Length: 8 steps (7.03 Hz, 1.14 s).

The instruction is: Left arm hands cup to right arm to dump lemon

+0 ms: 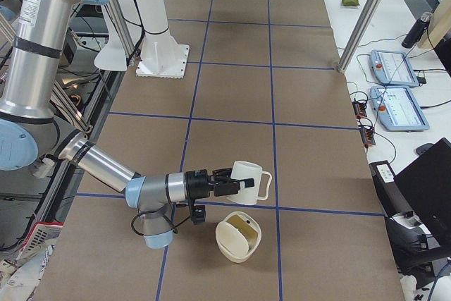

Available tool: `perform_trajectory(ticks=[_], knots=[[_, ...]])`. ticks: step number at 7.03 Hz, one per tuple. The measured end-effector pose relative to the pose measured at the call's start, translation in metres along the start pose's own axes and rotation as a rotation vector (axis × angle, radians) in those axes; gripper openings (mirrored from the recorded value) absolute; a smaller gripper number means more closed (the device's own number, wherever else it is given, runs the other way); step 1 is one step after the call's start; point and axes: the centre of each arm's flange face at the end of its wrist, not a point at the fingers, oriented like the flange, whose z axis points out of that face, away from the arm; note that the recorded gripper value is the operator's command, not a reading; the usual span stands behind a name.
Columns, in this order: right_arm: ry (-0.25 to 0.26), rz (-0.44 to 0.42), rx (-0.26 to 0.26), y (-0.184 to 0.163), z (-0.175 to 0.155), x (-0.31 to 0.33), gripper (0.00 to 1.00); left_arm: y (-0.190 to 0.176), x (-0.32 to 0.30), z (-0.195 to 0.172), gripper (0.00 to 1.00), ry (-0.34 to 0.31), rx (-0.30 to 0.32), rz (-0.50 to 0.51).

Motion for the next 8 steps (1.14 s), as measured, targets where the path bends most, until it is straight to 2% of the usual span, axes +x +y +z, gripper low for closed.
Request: perform_trajectory(ticks=[1, 4, 6, 8], knots=[[0.001, -0.084, -0.013, 0.003, 0.003, 0.000, 0.32, 0.000, 0.000, 0.000, 1.00, 0.002, 0.000, 0.000], [0.012, -0.548, -0.036, 0.007, 0.006, 0.002, 0.32, -0.001, 0.002, 0.000, 1.00, 0.007, -0.002, -0.001], [0.060, -0.827, -0.066, 0.007, 0.006, 0.008, 0.30, 0.001, 0.000, 0.002, 1.00, 0.019, -0.013, -0.006], [0.139, -1.159, -0.150, 0.009, 0.006, 0.019, 0.29, 0.003, -0.005, 0.006, 1.00, 0.019, -0.023, -0.016]])
